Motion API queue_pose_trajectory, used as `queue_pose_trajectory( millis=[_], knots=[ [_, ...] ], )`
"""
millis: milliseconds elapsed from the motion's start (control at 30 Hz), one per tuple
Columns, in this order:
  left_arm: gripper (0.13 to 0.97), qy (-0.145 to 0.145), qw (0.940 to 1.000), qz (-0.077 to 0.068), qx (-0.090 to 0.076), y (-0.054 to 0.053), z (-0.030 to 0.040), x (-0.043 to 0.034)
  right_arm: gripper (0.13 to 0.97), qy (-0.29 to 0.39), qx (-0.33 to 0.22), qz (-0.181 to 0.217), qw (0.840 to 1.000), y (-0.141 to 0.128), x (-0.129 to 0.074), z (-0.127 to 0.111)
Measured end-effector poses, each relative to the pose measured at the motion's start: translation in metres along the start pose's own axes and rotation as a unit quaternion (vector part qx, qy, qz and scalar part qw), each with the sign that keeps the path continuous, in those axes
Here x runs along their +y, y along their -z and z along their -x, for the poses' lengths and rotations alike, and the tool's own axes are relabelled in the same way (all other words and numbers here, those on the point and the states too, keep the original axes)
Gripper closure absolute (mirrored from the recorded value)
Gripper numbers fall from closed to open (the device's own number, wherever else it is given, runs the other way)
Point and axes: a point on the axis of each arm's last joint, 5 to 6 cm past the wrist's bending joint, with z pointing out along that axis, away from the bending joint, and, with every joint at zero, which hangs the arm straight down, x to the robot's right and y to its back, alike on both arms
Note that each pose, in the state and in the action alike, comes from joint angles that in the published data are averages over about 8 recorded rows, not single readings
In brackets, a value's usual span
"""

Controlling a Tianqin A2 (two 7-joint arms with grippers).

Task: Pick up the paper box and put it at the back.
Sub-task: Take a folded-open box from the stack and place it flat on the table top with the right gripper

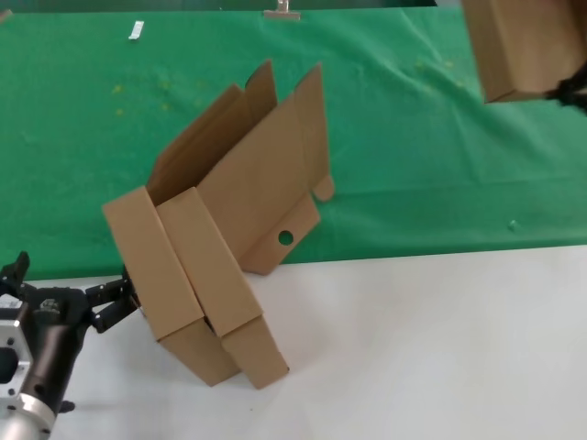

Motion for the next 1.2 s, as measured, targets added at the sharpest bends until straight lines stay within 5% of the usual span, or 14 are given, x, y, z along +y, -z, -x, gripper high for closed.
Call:
queue_pose_trajectory(
  millis=[267, 867, 1200],
  knots=[
    [0.132, 0.0, 1.0, 0.0, 0.0, 0.0, 0.0, 0.0, 0.942, 0.005, -0.044, 0.049, 0.998, 0.007, -0.004, -0.018],
    [0.132, 0.0, 1.0, 0.0, 0.0, 0.0, 0.0, 0.0, 0.943, 0.001, -0.127, 0.028, 0.991, -0.063, -0.036, 0.049],
    [0.132, 0.0, 1.0, 0.0, 0.0, 0.0, 0.0, 0.0, 0.943, 0.009, -0.114, 0.013, 0.993, -0.092, -0.065, 0.058]
  ],
)
